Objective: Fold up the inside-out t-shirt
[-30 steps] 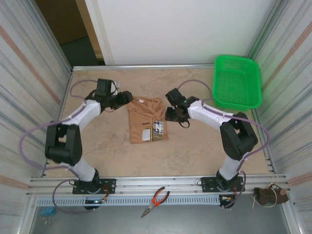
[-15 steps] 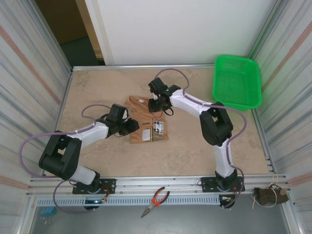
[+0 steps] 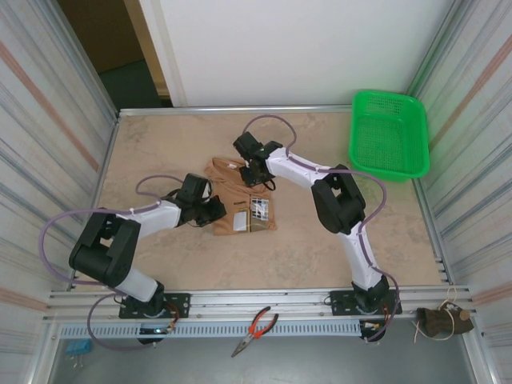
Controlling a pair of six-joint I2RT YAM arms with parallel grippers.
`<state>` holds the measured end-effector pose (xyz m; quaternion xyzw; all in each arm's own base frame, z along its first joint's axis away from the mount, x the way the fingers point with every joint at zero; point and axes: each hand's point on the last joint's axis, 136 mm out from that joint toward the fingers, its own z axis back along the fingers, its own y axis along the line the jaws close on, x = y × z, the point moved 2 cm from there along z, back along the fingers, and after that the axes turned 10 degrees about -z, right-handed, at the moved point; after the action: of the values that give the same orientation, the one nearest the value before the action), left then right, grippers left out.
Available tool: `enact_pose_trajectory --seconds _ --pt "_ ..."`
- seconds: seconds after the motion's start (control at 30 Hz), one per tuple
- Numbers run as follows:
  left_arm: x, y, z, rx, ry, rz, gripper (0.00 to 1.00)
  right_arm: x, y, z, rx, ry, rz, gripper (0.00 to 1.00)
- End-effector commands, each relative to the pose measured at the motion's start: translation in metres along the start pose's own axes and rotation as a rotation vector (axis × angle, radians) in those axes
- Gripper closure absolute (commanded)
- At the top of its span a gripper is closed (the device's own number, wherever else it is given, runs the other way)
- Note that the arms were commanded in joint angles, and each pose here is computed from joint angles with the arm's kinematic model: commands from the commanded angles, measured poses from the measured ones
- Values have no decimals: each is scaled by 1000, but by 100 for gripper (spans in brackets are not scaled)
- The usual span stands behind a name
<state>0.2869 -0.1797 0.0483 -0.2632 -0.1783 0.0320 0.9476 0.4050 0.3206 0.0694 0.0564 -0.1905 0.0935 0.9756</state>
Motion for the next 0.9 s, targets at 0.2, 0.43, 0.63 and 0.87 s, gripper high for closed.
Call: enact_pose_trajectory --seconds 0.2,0.43,0.63,0.87 --pt "-13 16 -9 62 52 12 100 47 -9 33 91 -66 -64 100" --pt "-19 22 -13 82 77 8 100 91 -35 50 320 -85 -312 100" --pt "-22 24 -17 86 93 11 100 110 -58 28 411 -80 -490 100" --pt "-23 25 -16 91 98 3 100 122 -57 3 482 -61 -565 72"
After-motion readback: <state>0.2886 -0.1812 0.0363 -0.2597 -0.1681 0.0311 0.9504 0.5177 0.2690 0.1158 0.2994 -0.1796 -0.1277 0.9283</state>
